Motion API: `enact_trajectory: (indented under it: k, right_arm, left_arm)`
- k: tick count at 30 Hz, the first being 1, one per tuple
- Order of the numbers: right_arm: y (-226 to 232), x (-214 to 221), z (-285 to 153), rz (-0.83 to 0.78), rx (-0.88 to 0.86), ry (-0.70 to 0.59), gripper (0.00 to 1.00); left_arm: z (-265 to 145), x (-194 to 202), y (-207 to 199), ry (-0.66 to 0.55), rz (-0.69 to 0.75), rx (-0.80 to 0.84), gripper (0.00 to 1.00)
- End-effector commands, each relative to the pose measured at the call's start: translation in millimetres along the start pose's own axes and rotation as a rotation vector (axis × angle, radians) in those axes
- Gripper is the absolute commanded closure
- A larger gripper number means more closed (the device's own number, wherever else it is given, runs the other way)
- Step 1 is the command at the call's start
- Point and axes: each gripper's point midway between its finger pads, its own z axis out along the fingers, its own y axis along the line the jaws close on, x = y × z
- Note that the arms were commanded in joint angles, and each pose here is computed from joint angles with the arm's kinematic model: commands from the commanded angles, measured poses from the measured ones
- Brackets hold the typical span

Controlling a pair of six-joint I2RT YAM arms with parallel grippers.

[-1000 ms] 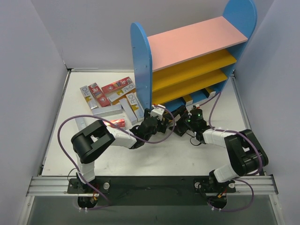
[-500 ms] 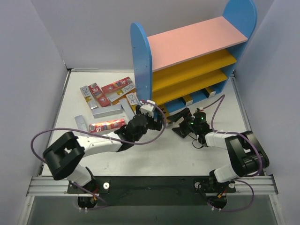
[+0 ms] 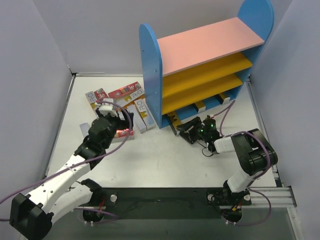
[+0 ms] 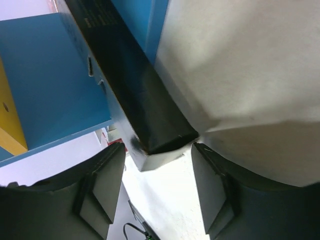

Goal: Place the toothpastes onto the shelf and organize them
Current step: Adjust the toothpaste on the shelf.

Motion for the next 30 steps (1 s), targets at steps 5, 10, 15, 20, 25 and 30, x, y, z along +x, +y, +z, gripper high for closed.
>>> enact_trajectory:
  k: [5, 10, 15, 20, 25, 30]
  right_arm:
    - [55.1, -9.6, 24.3, -0.081, -0.109, -0.042, 0.49]
    - [62.4, -14.0, 33.7, -0.107, -0.096, -0.057, 0.51]
    - [66.6, -16.0, 44.4, -0.118, -0.086, -0.061, 0.52]
    - [58.6, -12.5, 53.6, -0.116, -0.059, -0.048, 0.52]
    - [50.7, -4.8, 54.8, -0.118, -0.044, -0.030, 0.50]
    - [41.8, -4.1, 48.7, -0.117, -0.035, -0.042, 0.40]
  left_arm:
    - [-16.5, -2.7, 54.2, -0.011, 0.164, -0.145, 0.10]
    - [-16.1, 0.8, 61.2, -0.034, 0.143, -0.167, 0.10]
    - [-16.2, -3.7, 60.7, -0.057, 0.154, -0.162, 0.10]
    - [-16.9, -4.6, 60.5, -0.063, 0.157, -0.161, 0.11]
    - [-17.3, -3.8, 60.1, -0.063, 0.160, -0.158, 0.10]
    - [-17.2, -4.2, 58.7, -0.065, 0.159, -0.153, 0.10]
